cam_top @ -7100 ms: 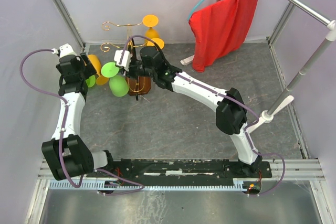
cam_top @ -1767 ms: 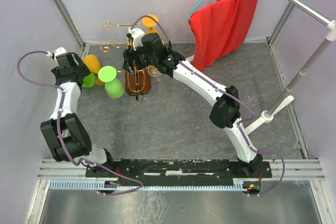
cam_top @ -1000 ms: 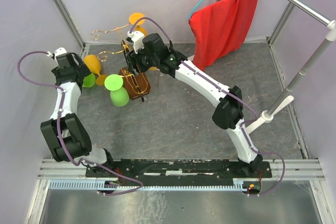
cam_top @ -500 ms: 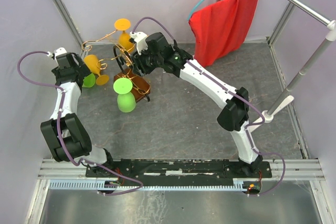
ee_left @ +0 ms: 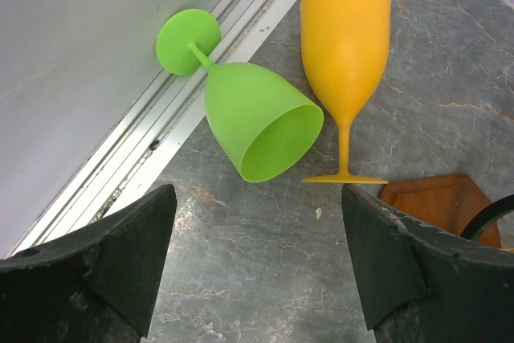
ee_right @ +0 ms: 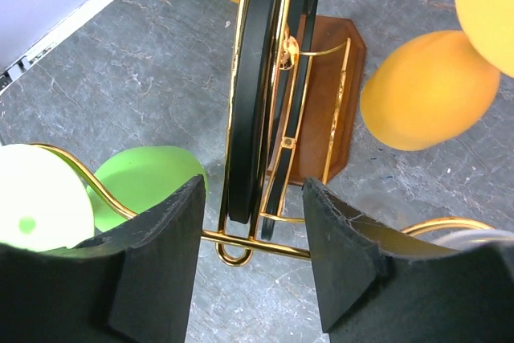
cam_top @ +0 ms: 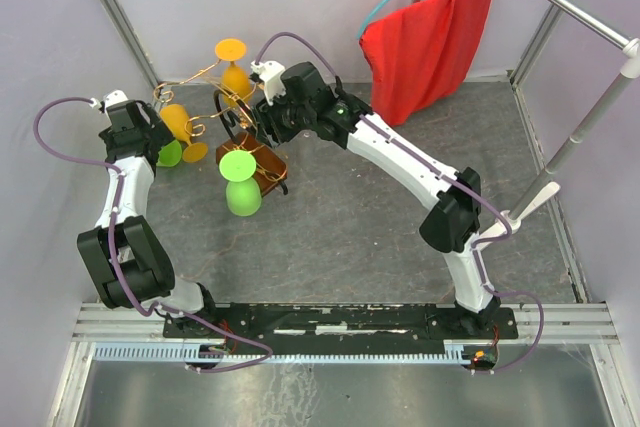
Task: Place the wine glass upside down on the wine glass rack
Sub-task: Adjust the wine rack at the center of the board.
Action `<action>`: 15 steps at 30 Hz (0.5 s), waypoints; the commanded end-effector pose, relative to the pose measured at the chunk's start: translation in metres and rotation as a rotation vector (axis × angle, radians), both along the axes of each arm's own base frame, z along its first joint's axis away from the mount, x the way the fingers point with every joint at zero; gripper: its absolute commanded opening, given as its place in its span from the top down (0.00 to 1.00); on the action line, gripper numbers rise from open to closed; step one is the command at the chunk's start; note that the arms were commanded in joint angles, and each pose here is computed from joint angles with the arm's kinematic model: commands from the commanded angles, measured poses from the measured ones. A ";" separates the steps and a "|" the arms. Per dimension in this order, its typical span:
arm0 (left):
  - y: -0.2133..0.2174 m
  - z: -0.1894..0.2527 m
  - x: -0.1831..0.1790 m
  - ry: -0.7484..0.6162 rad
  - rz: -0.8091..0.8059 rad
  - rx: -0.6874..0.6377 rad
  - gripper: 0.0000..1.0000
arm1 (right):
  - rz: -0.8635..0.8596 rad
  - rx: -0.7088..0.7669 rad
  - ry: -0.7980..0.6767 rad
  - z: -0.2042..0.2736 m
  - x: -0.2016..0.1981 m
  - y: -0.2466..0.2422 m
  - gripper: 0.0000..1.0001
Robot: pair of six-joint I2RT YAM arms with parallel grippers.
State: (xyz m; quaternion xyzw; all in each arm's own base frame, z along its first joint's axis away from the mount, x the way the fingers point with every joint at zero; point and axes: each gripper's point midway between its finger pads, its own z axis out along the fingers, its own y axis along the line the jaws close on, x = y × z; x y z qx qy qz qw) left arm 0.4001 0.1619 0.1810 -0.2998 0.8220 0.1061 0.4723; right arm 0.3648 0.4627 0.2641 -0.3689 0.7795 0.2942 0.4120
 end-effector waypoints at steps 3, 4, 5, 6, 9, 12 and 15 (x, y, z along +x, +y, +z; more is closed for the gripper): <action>0.004 0.027 0.008 -0.106 0.029 -0.001 0.10 | -0.016 0.024 -0.091 0.044 -0.007 -0.016 0.37; 0.005 0.028 0.008 -0.107 0.031 0.003 0.10 | -0.015 0.027 -0.099 0.047 -0.007 -0.017 0.37; 0.005 0.028 0.008 -0.106 0.032 0.005 0.10 | -0.014 0.027 -0.103 0.050 -0.007 -0.018 0.37; 0.006 0.028 0.007 -0.105 0.035 0.007 0.10 | -0.013 0.027 -0.104 0.051 -0.008 -0.018 0.37; 0.007 0.026 0.008 -0.094 0.040 0.013 0.10 | -0.028 0.025 -0.113 0.055 -0.007 -0.022 0.32; 0.011 0.020 0.008 -0.075 0.048 0.009 0.08 | -0.047 0.041 -0.143 0.066 -0.005 -0.025 0.25; 0.016 0.014 0.008 -0.058 0.058 0.008 0.07 | -0.060 0.057 -0.177 0.079 -0.003 -0.029 0.21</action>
